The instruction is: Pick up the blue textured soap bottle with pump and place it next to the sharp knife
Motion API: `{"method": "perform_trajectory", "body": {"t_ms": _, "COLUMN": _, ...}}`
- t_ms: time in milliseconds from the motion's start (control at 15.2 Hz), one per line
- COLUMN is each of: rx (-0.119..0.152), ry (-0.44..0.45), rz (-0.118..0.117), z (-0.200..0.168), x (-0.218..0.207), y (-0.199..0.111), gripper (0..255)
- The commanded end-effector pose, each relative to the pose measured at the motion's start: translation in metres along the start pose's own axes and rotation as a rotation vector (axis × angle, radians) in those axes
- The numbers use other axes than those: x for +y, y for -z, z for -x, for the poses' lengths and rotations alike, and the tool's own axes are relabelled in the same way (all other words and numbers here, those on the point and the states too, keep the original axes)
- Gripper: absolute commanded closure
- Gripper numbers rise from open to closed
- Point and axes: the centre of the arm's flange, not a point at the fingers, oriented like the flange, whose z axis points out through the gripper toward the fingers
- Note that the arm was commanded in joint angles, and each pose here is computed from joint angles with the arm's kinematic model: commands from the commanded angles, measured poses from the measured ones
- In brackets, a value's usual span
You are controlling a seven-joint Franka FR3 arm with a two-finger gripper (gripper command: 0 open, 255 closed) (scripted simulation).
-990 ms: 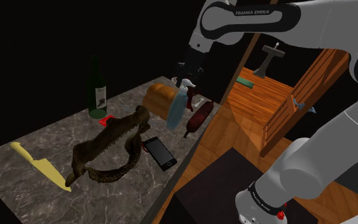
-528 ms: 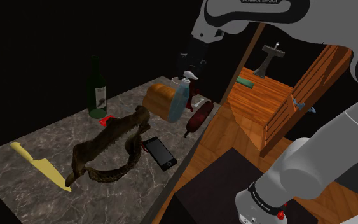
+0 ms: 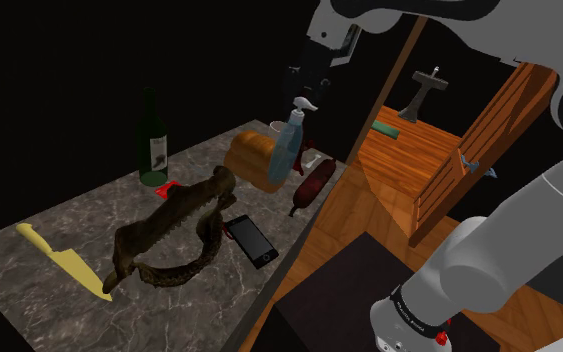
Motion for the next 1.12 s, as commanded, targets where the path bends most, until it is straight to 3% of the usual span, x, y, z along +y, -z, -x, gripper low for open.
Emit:
{"method": "perform_trajectory", "body": {"t_ms": 0, "rx": 0.000, "ry": 0.000, "rz": 0.000, "z": 0.001, "x": -0.002, "y": 0.012, "gripper": 255}}
{"method": "perform_trajectory", "body": {"t_ms": 1056, "rx": 0.000, "ry": 0.000, "rz": 0.000, "z": 0.005, "x": -0.014, "y": 0.095, "gripper": 255}}
